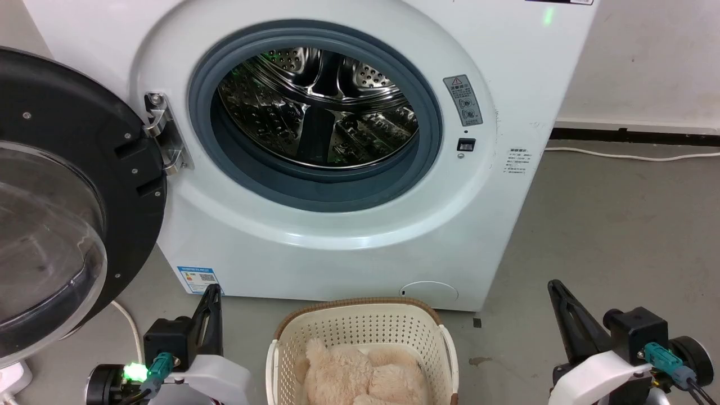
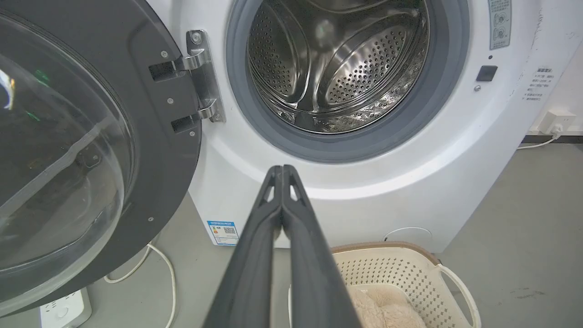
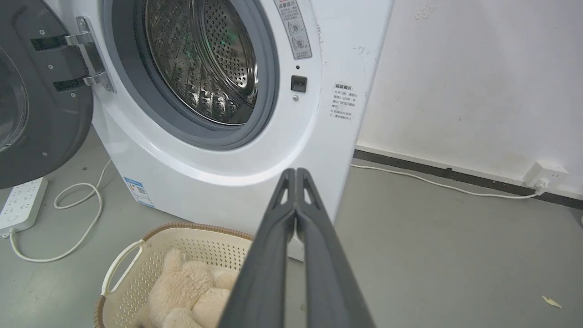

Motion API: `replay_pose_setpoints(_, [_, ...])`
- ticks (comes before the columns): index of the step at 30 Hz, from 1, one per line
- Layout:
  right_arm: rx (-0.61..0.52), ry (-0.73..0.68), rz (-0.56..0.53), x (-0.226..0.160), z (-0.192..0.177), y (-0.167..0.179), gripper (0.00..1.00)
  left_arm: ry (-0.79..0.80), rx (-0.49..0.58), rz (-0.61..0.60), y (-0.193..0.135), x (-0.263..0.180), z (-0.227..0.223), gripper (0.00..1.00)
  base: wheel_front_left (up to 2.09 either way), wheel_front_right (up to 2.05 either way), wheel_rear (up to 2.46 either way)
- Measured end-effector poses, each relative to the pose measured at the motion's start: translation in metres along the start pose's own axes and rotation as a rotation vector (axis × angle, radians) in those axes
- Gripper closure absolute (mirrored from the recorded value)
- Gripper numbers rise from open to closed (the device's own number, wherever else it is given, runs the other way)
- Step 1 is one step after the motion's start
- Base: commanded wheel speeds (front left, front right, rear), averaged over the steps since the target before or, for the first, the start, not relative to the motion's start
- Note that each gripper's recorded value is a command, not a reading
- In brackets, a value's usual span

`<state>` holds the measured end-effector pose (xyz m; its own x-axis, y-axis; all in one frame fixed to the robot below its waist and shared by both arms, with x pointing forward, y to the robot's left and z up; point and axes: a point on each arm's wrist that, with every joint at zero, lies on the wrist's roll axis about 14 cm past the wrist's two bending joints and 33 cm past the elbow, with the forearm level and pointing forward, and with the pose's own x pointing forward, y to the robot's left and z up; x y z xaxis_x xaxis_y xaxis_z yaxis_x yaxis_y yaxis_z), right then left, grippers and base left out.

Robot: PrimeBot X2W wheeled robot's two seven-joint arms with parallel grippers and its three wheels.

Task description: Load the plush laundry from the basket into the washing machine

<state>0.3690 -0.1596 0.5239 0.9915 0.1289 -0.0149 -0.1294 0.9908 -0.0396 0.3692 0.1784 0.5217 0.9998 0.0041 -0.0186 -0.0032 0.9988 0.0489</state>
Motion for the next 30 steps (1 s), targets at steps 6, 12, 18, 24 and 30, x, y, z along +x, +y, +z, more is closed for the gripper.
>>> replay_pose_setpoints(6, [0.0, 0.0, 0.0, 0.0, 0.0, 0.0001, 1.0, 0.0, 0.0, 0.0, 0.0, 0.0, 0.0, 1.0, 0.0, 0.0, 0.0])
replay_pose_setpoints(12, [0.001, 0.0, 0.0, -0.0001, -0.0001, 0.0, 0.0, 0.001, 0.0, 0.001, 0.0, -0.0001, -0.0003, 0.0, 0.0, 0.0, 0.0])
replay_pose_setpoints(18, [0.003, -0.001, 0.0, -0.0001, 0.0, 0.0001, 0.0, 0.001, -0.002, -0.002, -0.0011, -0.0002, -0.0004, 0.0, 0.0, 0.0, 0.0])
replay_pose_setpoints(24, [0.019, -0.009, 0.0, -0.0007, 0.0005, 0.0001, 0.0, -0.007, -0.017, -0.009, -0.0042, -0.0003, 0.0004, 0.0, 0.0, 0.0, 0.0])
replay_pose_setpoints(30, [0.039, -0.015, -0.002, -0.0012, 0.0002, -0.0004, 0.0, -0.011, -0.032, -0.012, -0.0065, 0.0001, 0.0, 0.0, 0.0, 0.0, 0.0])
